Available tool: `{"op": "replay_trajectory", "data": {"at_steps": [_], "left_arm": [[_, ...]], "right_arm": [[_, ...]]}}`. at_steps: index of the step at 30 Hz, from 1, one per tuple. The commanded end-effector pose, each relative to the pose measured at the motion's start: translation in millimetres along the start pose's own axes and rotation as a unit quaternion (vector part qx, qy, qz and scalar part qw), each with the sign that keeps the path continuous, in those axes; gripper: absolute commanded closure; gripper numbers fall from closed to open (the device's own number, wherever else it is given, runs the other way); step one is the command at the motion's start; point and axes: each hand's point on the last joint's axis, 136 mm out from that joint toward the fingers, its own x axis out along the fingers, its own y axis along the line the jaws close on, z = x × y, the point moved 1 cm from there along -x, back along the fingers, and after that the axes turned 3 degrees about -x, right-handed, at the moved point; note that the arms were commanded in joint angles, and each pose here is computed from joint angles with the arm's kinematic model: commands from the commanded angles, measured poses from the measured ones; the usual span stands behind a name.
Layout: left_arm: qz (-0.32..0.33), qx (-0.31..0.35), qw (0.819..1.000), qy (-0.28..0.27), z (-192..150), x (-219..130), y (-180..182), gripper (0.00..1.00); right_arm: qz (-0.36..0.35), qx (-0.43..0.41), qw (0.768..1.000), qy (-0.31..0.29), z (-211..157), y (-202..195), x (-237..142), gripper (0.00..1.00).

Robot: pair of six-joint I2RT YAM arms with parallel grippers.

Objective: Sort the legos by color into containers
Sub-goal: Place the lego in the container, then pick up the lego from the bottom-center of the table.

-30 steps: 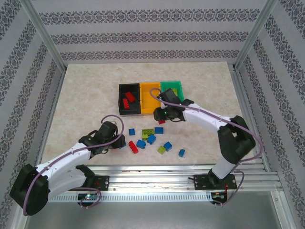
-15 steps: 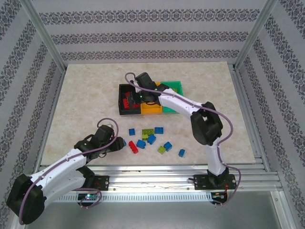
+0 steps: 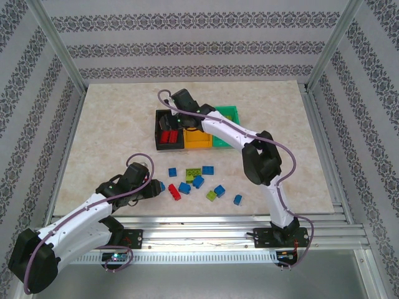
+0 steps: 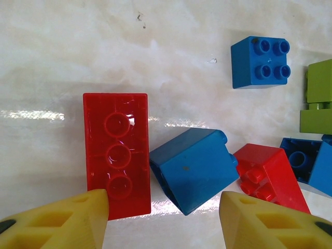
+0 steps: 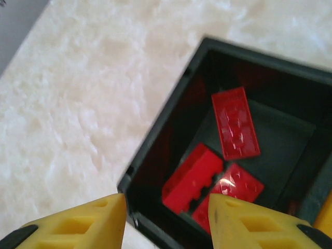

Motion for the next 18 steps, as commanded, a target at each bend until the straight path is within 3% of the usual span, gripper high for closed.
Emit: {"op": "replay_trajectory", "data": {"at_steps": [1, 9, 18], "left_arm": [[0.0, -0.002, 1.0, -0.006, 6, -7, -2, 0.41], [-0.013, -0.001, 1.0, -0.025, 14, -6, -7, 0.42], [-0.04, 0.0, 0.998, -0.038, 22, -12, -20, 0.42]], "right_arm": [[0.006, -0.014, 1.0, -0.009, -5, 8, -31, 0.53], [-0.013, -0.024, 1.0, 0.004, -65, 3, -78, 0.53], [-0.064, 0.012, 0.995, 0.075, -173, -27, -119, 0.54]]}}
